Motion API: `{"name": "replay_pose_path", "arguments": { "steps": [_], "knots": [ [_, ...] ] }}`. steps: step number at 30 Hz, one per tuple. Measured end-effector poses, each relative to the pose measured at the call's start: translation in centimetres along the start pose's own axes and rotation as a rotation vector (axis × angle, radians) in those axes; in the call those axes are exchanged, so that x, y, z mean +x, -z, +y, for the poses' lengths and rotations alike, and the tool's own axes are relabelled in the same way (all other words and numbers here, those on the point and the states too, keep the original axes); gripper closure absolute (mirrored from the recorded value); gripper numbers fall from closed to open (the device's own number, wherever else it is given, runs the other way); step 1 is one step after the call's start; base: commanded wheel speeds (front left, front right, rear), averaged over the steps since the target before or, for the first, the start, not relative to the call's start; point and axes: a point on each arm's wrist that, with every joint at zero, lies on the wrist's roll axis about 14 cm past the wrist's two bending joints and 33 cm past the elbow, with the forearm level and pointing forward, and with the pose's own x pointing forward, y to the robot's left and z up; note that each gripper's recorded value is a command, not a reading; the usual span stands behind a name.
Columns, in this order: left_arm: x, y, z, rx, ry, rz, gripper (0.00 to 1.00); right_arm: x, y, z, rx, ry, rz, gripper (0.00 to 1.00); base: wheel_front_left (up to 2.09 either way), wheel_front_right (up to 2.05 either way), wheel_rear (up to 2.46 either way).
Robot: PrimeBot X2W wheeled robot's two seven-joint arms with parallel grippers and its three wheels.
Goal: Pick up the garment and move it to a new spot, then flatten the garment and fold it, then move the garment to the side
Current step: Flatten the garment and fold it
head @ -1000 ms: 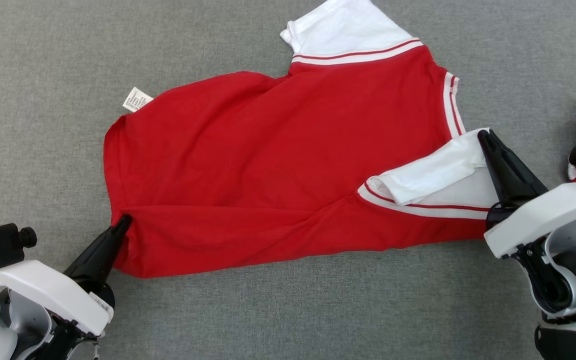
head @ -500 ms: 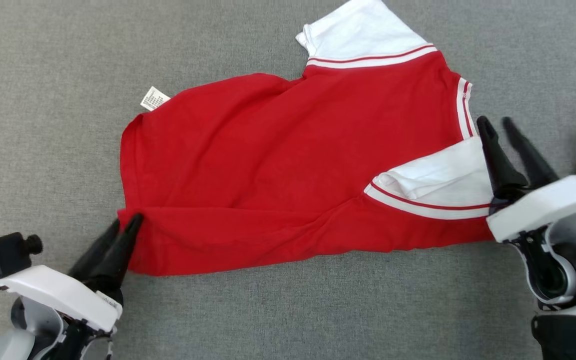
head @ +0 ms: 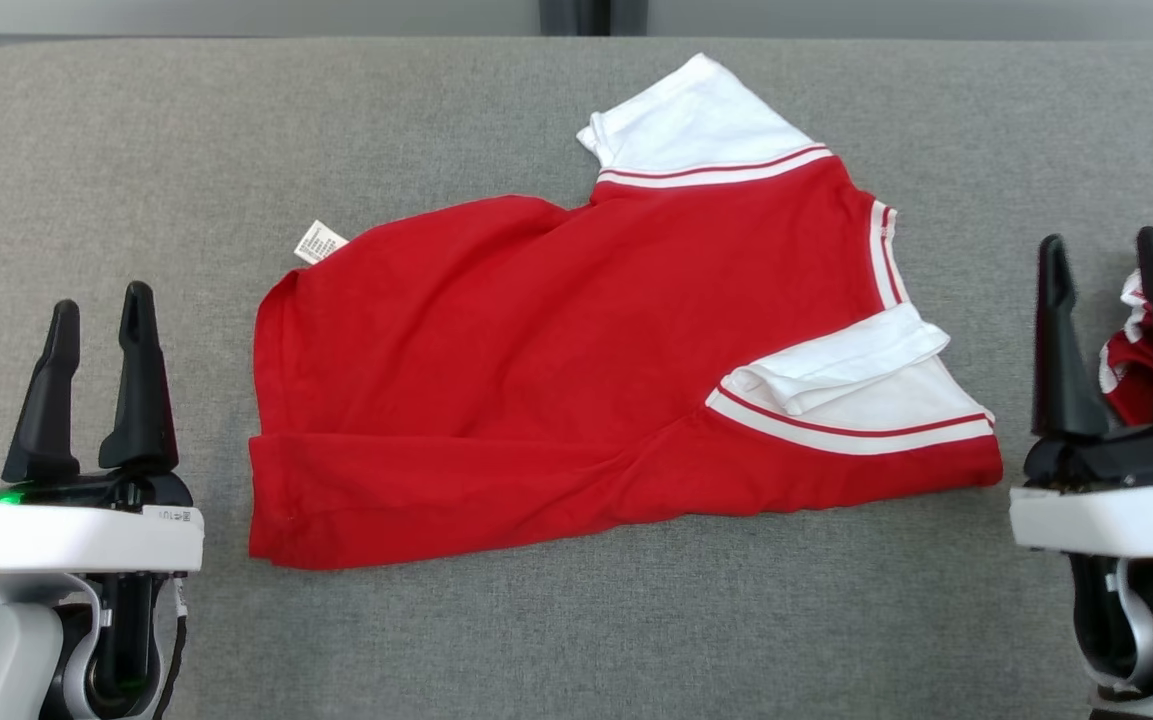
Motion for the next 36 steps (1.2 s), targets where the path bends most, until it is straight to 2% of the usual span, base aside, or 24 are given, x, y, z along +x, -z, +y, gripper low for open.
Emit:
{"name": "replay_pose_path", "arguments": {
  "steps": [8, 15, 22, 36],
  "knots": [
    [-0.2, -2.8, -2.1, 0.218, 0.024, -0.150, 0.00, -2.5, 0.1, 1.1, -0.110, -0.037, 0.003, 0.00, 0.00, 0.00, 0.00],
    [-0.7, -2.0, -1.9, 0.388, 0.037, -0.150, 0.00, -4.4, 1.9, 0.8, -0.121, -0.027, 0.073, 0.00, 0.00, 0.00, 0.00],
    [-1.9, 1.0, -0.6, 0.427, 0.032, -0.057, 0.00, -5.3, 2.5, 0.3, -0.111, -0.006, 0.104, 0.00, 0.00, 0.00, 0.00],
    [-2.2, 1.3, 0.2, 0.429, 0.021, -0.046, 0.00, -5.0, 3.2, 0.5, -0.094, -0.010, 0.120, 0.00, 0.00, 0.00, 0.00]
  ]
}}
